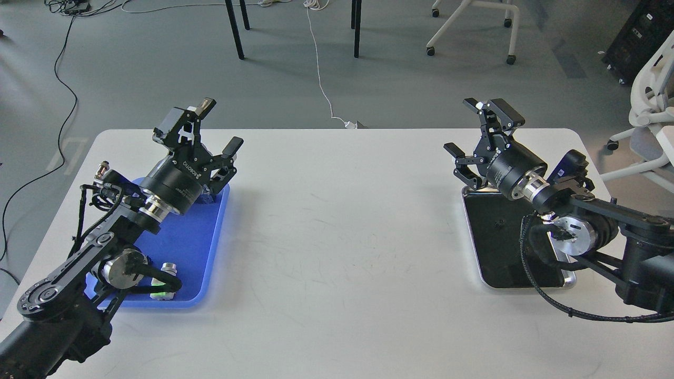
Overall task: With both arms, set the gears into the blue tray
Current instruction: 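Move the right gripper over the dark metal tray, then lower the right gripper into the metal tray and grasp a small black gear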
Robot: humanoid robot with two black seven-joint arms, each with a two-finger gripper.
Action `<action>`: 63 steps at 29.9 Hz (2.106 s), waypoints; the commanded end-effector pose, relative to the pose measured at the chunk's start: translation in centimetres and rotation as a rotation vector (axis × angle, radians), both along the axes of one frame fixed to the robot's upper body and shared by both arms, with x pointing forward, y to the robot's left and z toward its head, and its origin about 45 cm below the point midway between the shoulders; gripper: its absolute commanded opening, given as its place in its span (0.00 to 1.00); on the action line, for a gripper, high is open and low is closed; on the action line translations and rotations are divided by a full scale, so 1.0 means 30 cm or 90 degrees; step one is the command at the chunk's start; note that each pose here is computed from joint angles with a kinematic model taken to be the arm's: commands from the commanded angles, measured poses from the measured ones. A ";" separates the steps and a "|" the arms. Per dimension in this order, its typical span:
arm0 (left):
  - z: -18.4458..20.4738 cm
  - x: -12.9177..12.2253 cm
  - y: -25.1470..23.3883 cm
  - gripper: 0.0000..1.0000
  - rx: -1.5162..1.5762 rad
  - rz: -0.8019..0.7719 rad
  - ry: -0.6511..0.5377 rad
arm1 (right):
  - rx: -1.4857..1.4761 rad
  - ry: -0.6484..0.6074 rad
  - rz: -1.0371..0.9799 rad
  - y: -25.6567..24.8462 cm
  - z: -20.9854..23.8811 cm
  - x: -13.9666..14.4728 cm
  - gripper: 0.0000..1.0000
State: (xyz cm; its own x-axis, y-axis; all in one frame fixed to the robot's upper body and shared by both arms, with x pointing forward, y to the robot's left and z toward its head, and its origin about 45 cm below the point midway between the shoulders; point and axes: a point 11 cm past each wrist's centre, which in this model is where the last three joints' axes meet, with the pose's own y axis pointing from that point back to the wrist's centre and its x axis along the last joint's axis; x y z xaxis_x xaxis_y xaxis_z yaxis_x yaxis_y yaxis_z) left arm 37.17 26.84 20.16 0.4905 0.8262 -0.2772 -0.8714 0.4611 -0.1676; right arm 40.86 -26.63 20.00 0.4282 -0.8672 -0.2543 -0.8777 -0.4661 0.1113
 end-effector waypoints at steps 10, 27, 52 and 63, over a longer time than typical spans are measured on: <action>0.000 -0.001 0.002 0.98 -0.007 0.001 -0.004 | -0.018 -0.004 0.010 -0.012 0.002 -0.006 0.99; 0.038 0.001 0.003 0.98 -0.042 0.017 -0.055 | -0.670 -0.175 0.432 -0.164 0.075 -0.060 0.99; 0.076 -0.004 -0.012 0.98 -0.041 0.005 -0.074 | -1.207 -0.238 0.851 -0.241 -0.088 0.020 0.80; 0.076 -0.005 -0.013 0.98 -0.041 0.004 -0.074 | -1.177 -0.222 0.858 -0.231 -0.142 -0.012 0.71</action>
State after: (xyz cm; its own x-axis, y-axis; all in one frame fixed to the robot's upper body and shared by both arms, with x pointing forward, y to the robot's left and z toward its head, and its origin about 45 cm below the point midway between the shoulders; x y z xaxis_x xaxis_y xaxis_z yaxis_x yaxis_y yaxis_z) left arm 37.06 26.49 22.50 0.5168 0.8120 -0.2711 -0.8472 0.4398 -0.2980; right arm 40.60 -33.53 15.85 0.5880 0.7135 0.3811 -0.3427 -0.2070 0.9164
